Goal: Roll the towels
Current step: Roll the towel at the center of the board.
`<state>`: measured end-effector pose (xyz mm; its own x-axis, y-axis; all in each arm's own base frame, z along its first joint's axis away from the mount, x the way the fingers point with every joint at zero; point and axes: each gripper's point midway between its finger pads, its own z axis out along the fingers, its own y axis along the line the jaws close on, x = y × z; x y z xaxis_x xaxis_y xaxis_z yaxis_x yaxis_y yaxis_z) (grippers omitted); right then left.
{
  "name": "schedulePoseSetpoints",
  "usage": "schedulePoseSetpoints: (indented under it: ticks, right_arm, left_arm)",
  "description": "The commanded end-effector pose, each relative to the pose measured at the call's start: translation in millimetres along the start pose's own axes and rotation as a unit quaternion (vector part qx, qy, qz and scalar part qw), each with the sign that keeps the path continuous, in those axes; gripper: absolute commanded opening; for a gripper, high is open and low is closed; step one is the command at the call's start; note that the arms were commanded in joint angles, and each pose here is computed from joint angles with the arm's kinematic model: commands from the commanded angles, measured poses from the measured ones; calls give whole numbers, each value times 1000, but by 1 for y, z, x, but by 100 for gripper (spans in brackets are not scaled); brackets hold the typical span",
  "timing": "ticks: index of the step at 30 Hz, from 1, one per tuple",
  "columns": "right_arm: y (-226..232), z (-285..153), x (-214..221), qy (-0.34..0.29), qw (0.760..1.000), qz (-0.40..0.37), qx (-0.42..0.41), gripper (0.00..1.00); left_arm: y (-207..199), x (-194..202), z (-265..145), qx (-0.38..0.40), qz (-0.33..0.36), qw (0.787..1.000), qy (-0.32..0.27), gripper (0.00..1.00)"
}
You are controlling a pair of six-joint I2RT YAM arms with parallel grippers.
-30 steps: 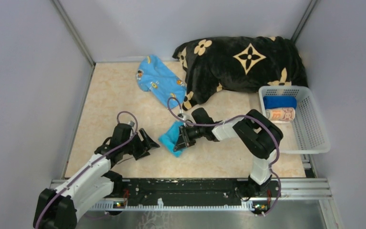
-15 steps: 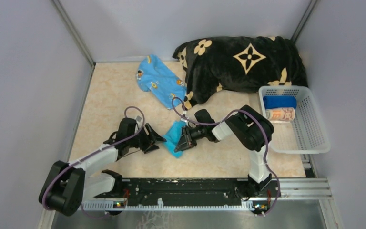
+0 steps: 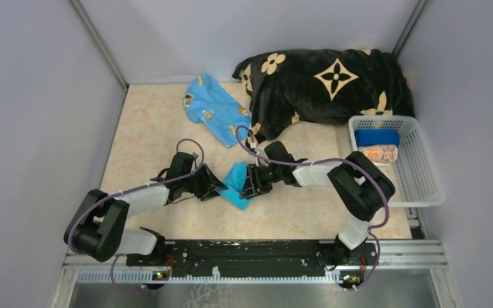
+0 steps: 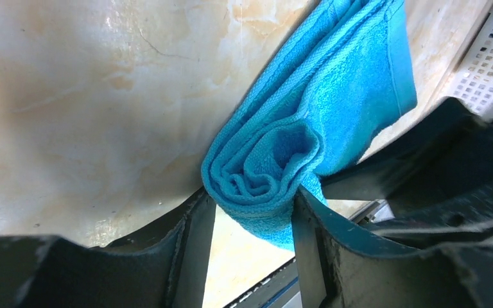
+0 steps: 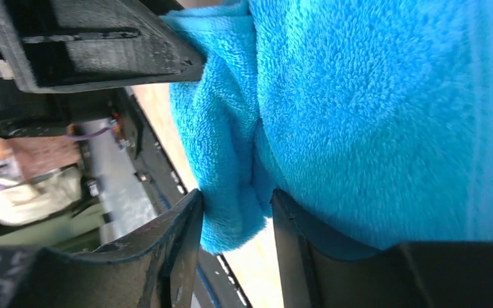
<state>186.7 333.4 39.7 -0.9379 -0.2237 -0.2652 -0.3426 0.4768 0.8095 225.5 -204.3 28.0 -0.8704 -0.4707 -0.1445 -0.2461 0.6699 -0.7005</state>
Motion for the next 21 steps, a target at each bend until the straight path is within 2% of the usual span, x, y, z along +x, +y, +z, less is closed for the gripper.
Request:
schedulePoseSetpoints:
  ticks: [1, 6, 12, 17, 21]
  right_arm:
    - [5, -30, -22, -46, 982, -112, 143, 48]
    - [27, -45, -28, -78, 927, -241, 275, 57]
    - [60, -30, -23, -97, 868, -363, 325, 60]
    - [59, -6, -13, -77, 841, -410, 344, 59]
    - [39, 11, -7, -50, 824, -423, 374, 57]
  left_arm:
    - [31, -4, 3, -74, 13, 997, -19, 53]
    - [36, 3, 8, -91, 15, 996, -7, 53]
    - [36, 3, 11, -97, 15, 995, -7, 53]
    - [37, 1, 11, -103, 16, 995, -12, 53]
    - [39, 2, 11, -105, 16, 994, -11, 53]
